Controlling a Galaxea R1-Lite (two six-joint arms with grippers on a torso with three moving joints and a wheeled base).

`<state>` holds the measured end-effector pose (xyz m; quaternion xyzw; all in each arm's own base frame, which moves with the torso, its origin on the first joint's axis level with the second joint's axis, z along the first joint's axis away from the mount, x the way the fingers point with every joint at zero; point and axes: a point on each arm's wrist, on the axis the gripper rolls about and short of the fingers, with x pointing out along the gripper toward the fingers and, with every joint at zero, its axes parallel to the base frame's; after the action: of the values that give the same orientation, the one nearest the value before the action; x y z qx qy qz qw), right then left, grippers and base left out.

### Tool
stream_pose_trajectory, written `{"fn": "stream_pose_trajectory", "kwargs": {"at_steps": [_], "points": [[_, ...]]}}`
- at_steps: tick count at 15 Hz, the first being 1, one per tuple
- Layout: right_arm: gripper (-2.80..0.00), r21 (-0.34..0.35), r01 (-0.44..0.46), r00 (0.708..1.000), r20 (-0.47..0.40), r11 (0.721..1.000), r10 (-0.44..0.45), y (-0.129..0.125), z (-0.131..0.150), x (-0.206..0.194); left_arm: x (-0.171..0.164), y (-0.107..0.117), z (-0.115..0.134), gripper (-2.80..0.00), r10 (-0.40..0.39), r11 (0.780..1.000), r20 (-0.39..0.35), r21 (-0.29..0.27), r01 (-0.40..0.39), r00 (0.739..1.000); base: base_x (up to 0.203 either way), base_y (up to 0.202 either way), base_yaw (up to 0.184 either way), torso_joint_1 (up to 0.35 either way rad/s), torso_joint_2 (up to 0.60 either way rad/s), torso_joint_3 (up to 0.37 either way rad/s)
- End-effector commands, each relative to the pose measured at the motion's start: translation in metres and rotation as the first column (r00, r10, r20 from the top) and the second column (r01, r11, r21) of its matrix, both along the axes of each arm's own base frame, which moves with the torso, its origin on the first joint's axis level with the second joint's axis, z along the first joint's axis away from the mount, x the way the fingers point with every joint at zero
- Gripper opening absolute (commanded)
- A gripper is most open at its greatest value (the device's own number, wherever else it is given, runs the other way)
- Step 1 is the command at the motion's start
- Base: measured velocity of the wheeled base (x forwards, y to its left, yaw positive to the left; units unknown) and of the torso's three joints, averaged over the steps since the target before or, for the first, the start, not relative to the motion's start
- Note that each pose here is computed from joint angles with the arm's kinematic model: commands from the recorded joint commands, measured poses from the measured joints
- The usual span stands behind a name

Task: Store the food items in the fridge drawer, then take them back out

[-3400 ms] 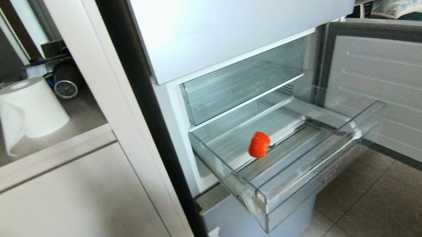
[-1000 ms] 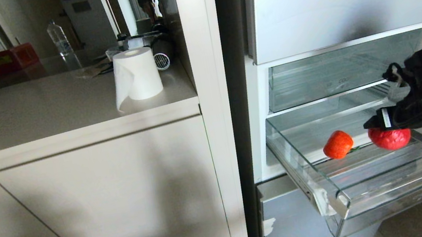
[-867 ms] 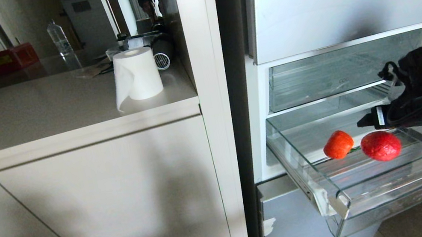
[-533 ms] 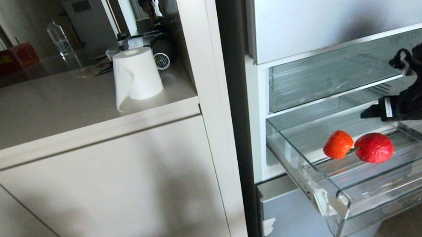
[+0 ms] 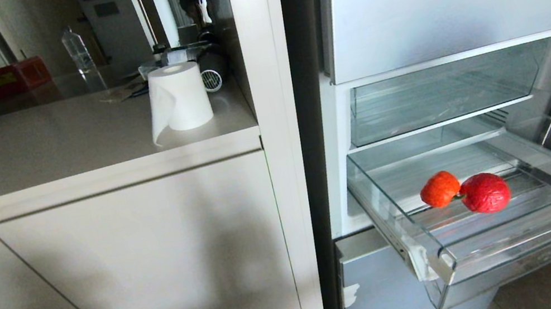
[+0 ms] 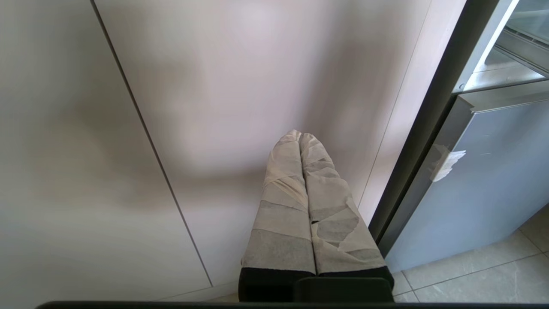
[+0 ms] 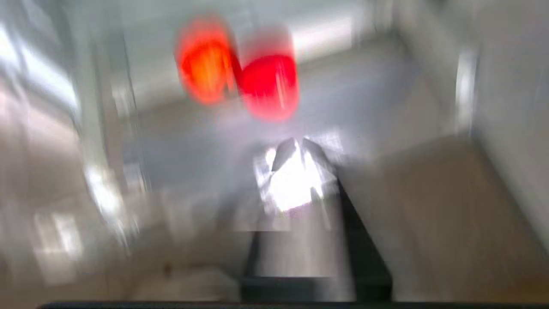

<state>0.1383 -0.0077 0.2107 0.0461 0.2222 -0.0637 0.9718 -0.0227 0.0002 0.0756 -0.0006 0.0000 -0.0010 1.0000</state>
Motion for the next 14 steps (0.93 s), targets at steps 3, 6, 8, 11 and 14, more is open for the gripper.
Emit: {"fn": "stream_pose_trajectory", "kwargs": {"at_steps": [3, 6, 8, 11, 14], "points": [[-2.8, -0.012, 0.012, 0.99, -0.138, 1.0, -0.014, 0.002, -0.059, -0.054, 0.0, 0.0, 0.0, -2.8, 0.001, 1.0, 0.0, 0.0, -0.001, 1.0, 0.0, 0.0, 0.0, 0.0, 0.0, 0.0], [-2.8, 0.023, -0.033, 0.96, -0.276, 0.999, 0.038, 0.004, -0.07, -0.03, 0.0, 0.0, 0.0, -2.8, 0.0, 1.0, 0.0, 0.0, 0.0, 1.0, 0.0, 0.0, 0.0, 0.0, 0.0, 0.0], [-2.8, 0.062, -0.068, 0.932, -0.352, 0.996, 0.085, 0.005, -0.074, -0.002, 0.0, 0.0, 0.0, -2.8, 0.0, 1.0, 0.0, 0.0, 0.0, 1.0, 0.0, 0.0, 0.0, 0.0, 0.0, 0.0], [-2.8, 0.091, -0.082, 0.898, -0.424, 0.992, 0.113, 0.005, -0.086, 0.051, 0.0, 0.0, 0.0, -2.8, 0.001, 1.0, 0.0, 0.0, -0.001, 1.0, 0.0, 0.0, 0.0, 0.0, 0.0, 0.0], [-2.8, 0.105, -0.093, 0.905, -0.407, 0.99, 0.128, 0.004, -0.097, 0.114, 0.0, 0.0, 0.0, -2.8, 0.001, 1.0, 0.0, 0.0, -0.001, 1.0, 0.0, 0.0, 0.0, 0.0, 0.0, 0.0]]}}
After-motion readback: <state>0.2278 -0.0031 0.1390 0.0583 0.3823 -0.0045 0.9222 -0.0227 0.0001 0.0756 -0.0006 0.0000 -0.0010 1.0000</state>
